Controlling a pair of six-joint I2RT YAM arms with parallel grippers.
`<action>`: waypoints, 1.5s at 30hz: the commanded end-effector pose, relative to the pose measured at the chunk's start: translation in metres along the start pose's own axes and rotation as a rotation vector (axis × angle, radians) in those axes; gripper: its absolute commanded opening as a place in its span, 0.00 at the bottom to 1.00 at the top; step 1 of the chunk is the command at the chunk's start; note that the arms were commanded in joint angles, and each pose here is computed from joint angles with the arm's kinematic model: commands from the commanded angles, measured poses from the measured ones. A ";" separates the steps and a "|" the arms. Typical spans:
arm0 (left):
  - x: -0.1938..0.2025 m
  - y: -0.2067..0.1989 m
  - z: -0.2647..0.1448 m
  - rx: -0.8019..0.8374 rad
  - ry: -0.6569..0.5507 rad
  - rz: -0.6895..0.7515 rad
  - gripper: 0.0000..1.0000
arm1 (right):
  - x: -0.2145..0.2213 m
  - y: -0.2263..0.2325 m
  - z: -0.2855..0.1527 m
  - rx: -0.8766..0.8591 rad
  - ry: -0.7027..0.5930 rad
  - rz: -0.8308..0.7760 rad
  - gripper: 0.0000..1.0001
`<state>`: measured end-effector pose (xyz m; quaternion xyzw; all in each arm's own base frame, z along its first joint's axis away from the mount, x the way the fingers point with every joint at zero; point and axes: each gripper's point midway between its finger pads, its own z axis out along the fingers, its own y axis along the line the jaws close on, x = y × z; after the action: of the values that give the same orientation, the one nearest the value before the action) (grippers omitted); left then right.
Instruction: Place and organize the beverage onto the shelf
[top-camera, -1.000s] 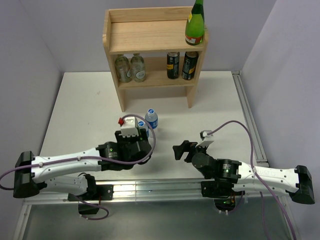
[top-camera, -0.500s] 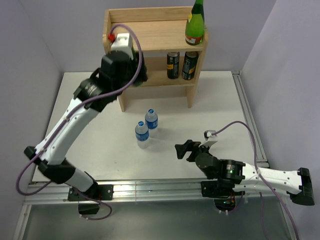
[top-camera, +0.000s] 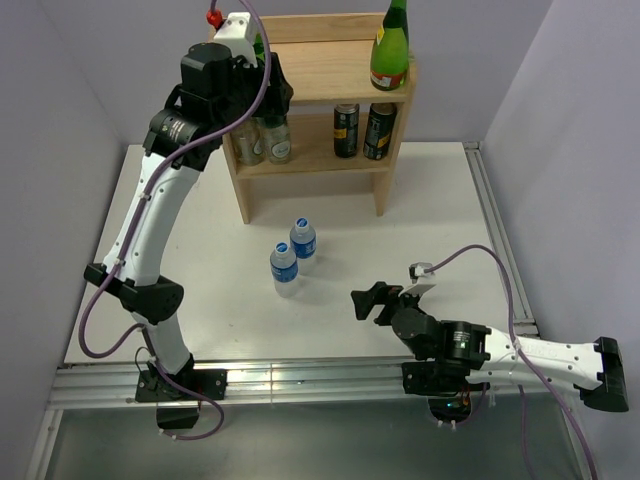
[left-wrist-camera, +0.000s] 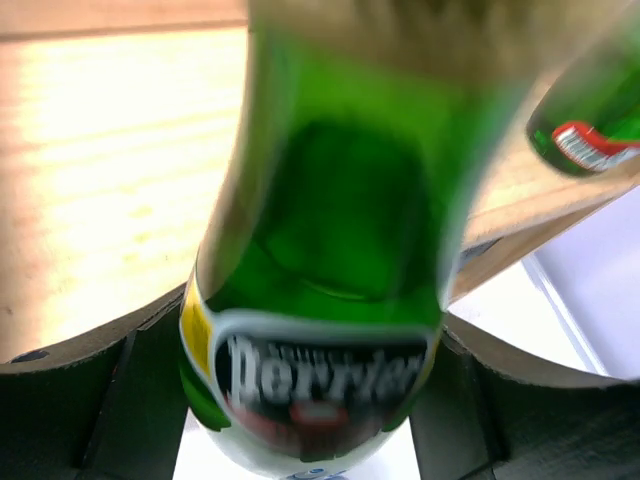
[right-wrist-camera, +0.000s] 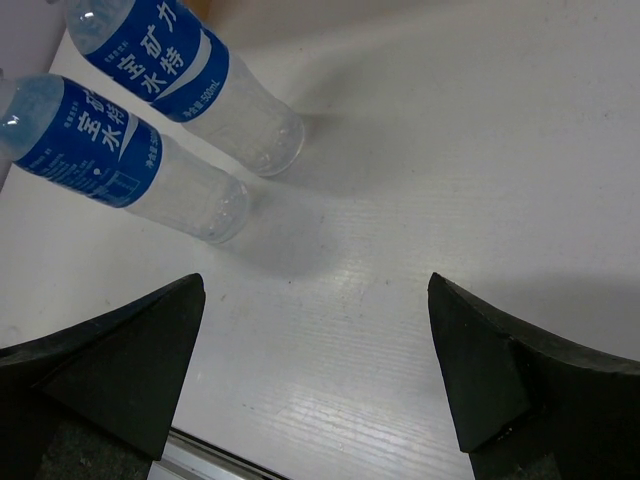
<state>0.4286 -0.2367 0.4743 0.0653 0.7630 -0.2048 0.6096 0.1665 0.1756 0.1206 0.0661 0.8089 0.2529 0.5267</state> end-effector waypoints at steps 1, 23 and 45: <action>-0.107 -0.027 -0.038 0.139 -0.354 -0.017 0.00 | -0.006 0.002 0.000 -0.007 -0.033 0.032 1.00; -0.105 0.001 0.004 0.034 -0.418 -0.002 0.00 | -0.006 0.001 -0.001 -0.011 -0.036 0.036 1.00; -0.039 0.018 0.071 -0.024 -0.304 0.042 0.11 | -0.006 0.001 -0.001 -0.013 -0.038 0.035 1.00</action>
<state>0.5066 -0.2471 0.5040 0.0436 0.6563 -0.2050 0.7248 0.1660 0.1739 0.1199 0.0692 0.8061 0.2586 0.5278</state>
